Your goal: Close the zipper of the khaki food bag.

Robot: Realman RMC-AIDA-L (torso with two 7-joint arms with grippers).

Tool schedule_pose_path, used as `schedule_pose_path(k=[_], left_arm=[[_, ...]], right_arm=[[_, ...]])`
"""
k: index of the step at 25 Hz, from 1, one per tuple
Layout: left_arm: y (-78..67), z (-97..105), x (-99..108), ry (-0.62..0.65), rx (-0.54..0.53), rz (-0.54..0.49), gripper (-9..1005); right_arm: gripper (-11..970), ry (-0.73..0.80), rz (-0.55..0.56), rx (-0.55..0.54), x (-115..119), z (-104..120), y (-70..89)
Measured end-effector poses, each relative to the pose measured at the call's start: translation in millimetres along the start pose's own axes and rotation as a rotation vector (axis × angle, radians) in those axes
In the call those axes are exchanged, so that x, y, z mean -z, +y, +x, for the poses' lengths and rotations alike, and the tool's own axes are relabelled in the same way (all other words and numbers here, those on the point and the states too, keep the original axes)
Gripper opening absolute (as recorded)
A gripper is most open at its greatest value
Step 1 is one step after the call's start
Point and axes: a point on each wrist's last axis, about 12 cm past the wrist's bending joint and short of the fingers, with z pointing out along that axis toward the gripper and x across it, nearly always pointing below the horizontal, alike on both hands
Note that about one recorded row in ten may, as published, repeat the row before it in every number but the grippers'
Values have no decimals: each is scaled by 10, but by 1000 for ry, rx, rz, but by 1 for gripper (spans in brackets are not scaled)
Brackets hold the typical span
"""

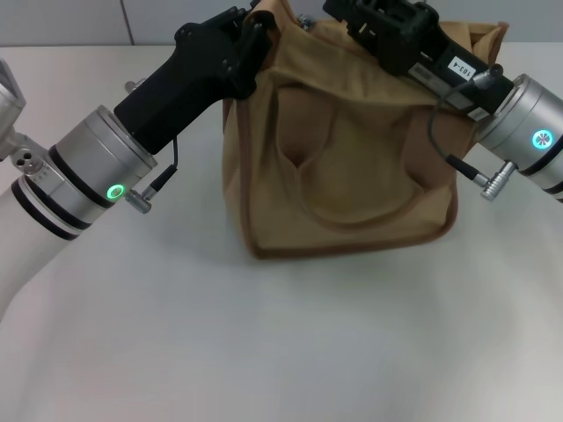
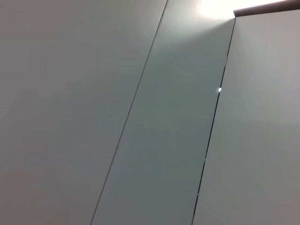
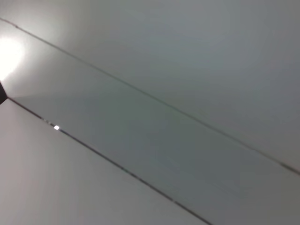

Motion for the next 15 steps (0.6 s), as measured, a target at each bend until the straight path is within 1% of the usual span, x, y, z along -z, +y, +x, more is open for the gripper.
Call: schedule_pose_path(k=[5,8,12,15], left_arm=[[0,0,-2,0,0,1,30],[-1,-4,-14,0,-1,4,30],[-3,-7,-28,-1,-1,8,31],[-2,-10,-34,-2,-2,10,31]], right_arm=[[375,-23,-4,31,12,-42,6],[376,-11,5,63,44,-172,17],[375,65,51,103,109,-396,41],[375,153,79,199,89,-501,73]])
